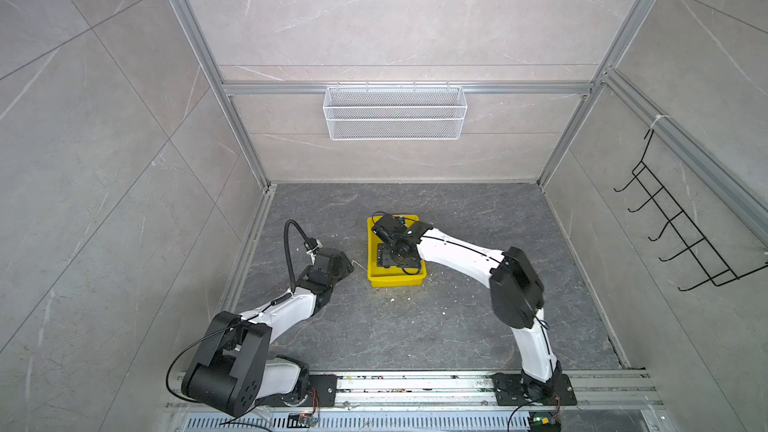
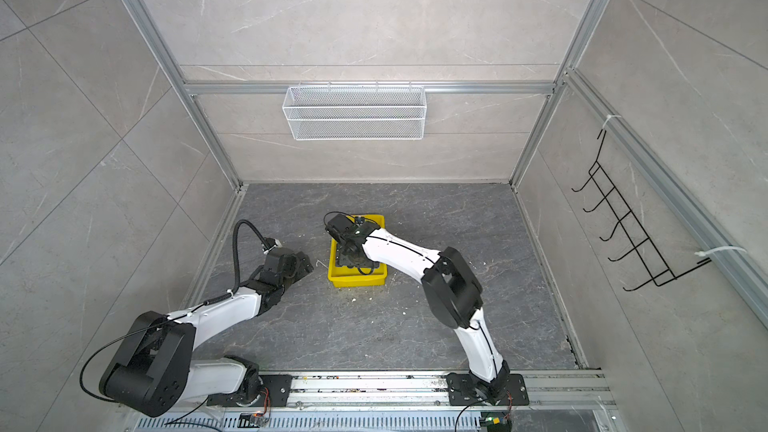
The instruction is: Put the screwdriver in the bin
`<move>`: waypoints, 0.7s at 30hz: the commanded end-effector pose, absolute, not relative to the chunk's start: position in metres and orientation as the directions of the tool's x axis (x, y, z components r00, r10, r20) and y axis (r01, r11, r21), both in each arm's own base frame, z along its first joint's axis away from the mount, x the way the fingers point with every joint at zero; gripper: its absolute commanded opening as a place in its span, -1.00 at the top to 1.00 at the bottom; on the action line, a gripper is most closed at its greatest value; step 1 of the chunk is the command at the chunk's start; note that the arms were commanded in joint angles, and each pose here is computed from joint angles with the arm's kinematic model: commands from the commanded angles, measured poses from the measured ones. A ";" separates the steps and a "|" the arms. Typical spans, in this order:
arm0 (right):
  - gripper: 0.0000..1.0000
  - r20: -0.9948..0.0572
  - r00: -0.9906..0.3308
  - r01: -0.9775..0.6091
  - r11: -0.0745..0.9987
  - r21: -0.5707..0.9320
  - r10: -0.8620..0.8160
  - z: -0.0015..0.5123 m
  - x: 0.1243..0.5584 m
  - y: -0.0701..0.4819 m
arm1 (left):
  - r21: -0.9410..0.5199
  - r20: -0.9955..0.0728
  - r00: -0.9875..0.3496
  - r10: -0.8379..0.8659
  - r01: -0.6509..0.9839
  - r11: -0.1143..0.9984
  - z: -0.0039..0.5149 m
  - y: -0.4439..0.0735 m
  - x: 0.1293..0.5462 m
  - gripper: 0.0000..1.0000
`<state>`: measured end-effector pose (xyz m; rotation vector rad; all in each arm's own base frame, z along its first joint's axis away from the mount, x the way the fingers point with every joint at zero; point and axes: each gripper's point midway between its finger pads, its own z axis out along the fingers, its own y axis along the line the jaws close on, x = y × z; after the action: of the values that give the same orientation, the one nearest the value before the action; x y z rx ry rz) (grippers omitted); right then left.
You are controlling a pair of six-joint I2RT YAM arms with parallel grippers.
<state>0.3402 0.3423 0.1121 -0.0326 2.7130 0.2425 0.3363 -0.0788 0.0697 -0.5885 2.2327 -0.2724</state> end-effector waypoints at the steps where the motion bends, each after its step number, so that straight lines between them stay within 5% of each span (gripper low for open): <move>1: -0.98 -0.495 -0.868 -0.046 0.984 0.171 0.046 0.162 0.330 0.315 | -0.361 -0.690 -0.543 -0.478 -0.314 0.878 0.090 -0.077 0.351 -0.69; 11: -0.96 -0.702 -0.711 0.021 1.000 0.018 0.028 0.244 0.325 0.186 | -0.325 -0.688 -0.527 -0.499 -0.390 0.861 0.085 -0.062 0.342 -0.99; 17: -0.88 -0.814 -0.581 0.134 0.982 -0.134 -0.032 0.220 0.374 0.106 | -0.348 -0.706 -0.502 -0.499 -0.369 0.862 0.085 -0.059 0.334 -0.99; 21: -0.78 -0.811 -0.523 0.128 0.916 -0.379 -0.263 0.180 0.395 0.070 | -0.405 -0.738 -0.500 -0.452 -0.207 0.890 0.103 -0.083 0.344 -1.00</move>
<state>0.3691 0.0825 0.1765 0.0563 2.2320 -0.3037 0.3277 -0.0674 0.0726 -0.5766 2.2071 -0.2177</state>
